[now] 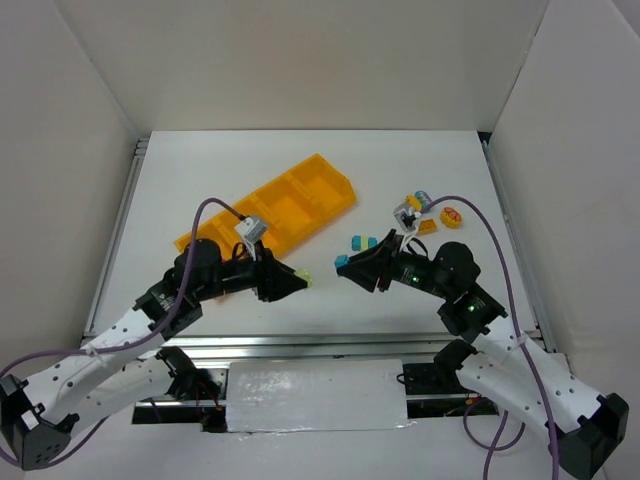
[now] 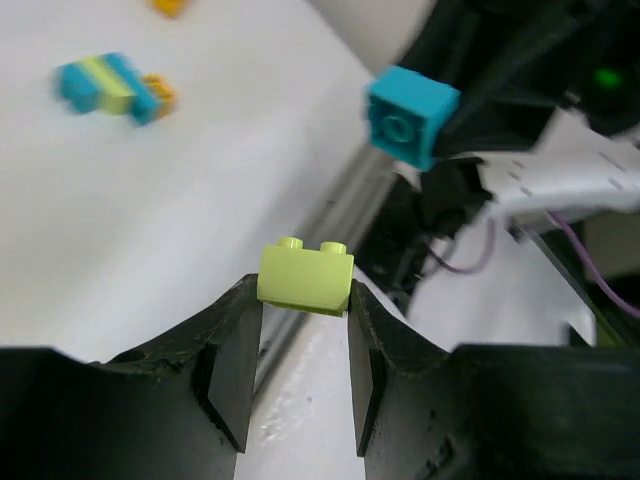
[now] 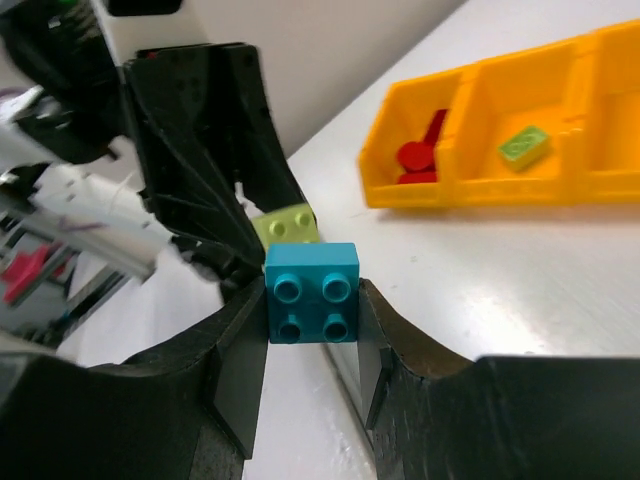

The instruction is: Sort the legos into containers by color

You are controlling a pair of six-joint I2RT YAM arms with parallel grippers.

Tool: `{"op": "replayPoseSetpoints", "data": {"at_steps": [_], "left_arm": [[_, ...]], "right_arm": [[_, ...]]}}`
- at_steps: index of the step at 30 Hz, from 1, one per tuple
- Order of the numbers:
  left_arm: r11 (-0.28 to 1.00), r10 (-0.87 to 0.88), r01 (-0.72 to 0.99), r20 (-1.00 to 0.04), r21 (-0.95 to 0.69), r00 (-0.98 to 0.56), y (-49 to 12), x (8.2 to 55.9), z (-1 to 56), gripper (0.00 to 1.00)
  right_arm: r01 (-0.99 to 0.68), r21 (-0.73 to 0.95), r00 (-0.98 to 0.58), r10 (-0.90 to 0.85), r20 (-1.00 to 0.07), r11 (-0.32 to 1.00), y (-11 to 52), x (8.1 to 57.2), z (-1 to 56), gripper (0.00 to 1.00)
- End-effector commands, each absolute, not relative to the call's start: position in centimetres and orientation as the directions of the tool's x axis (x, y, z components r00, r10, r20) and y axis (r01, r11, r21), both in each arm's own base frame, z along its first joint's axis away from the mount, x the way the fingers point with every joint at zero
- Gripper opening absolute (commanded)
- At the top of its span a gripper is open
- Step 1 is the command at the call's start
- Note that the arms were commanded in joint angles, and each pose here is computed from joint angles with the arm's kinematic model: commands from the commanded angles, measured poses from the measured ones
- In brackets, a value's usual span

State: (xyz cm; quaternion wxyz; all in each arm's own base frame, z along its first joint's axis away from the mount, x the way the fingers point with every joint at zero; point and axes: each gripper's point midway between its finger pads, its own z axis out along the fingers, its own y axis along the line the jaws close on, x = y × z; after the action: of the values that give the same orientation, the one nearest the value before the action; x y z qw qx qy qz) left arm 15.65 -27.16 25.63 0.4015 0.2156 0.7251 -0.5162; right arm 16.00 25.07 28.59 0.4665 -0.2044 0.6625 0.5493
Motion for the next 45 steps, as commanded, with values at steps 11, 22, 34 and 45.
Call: {"op": "replayPoseSetpoints", "data": {"at_steps": [11,22,34,45], "left_arm": [[0.938,-0.345,-0.24,-0.712,-0.249,-0.611,-10.3,32.4,17.2,0.01],[0.934,-0.34,-0.319,-0.676,-0.16,-0.654,-10.8,38.7,14.3,0.71],[0.936,-0.351,-0.239,-0.709,-0.256,-0.612,-11.7,37.0,19.8,0.99],[0.975,-0.186,-0.021,-0.767,-0.22,-0.614,-10.2,27.8,23.5,0.99]], "right_arm": [[-0.644,0.564,-0.502,0.271,-0.821,0.517,23.3,19.3,25.8,0.0],[-0.63,0.564,-0.532,0.232,-0.815,0.534,23.4,19.4,24.1,0.0],[-0.31,0.567,-0.665,0.252,-0.703,0.763,26.3,30.2,21.0,0.07],[-0.15,0.469,-0.727,0.224,-0.649,0.871,33.6,43.1,17.2,0.23]]}}
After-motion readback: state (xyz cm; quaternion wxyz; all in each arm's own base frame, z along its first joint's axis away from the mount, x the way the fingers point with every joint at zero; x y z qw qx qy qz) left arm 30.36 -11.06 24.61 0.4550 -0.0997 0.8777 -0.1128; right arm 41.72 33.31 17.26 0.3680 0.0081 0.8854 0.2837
